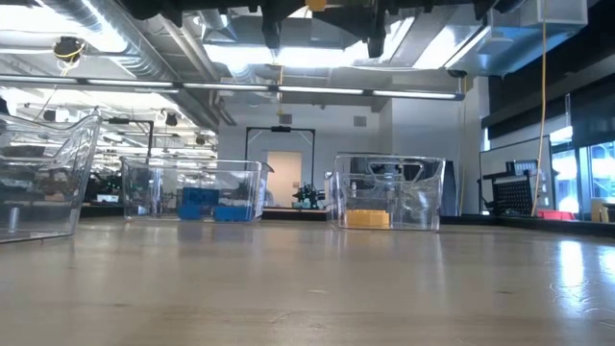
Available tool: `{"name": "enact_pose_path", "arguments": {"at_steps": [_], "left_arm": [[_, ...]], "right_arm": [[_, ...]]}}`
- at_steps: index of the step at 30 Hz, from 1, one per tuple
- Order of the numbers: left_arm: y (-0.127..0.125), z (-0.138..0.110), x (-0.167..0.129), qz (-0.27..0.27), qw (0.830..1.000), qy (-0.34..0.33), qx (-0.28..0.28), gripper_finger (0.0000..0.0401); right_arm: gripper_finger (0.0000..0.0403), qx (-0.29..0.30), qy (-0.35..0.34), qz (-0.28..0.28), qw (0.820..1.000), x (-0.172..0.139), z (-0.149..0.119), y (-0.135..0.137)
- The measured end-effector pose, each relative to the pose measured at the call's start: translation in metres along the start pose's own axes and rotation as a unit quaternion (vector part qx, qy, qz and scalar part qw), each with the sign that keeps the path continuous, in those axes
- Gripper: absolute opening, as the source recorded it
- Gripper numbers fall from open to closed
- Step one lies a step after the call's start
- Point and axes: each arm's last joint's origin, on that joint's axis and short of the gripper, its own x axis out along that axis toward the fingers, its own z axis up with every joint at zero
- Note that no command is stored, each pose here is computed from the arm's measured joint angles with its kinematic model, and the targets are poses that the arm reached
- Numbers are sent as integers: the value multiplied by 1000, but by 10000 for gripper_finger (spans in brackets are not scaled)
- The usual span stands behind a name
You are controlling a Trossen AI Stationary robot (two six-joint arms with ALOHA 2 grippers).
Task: Sort & place blocks by color
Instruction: Put the yellow game piece into the top right transparent bin
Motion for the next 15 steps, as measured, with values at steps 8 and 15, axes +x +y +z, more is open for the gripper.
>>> {"name": "enact_pose_path", "arguments": {"at_steps": [8,15], "left_arm": [[0,0,0,-2,1000,0,0,125],[1,-1,0,9,1000,0,-5,129]], "right_arm": [[179,13,16,15,1000,0,-2,0],[130,9,22,12,1000,0,-3,0]]}}
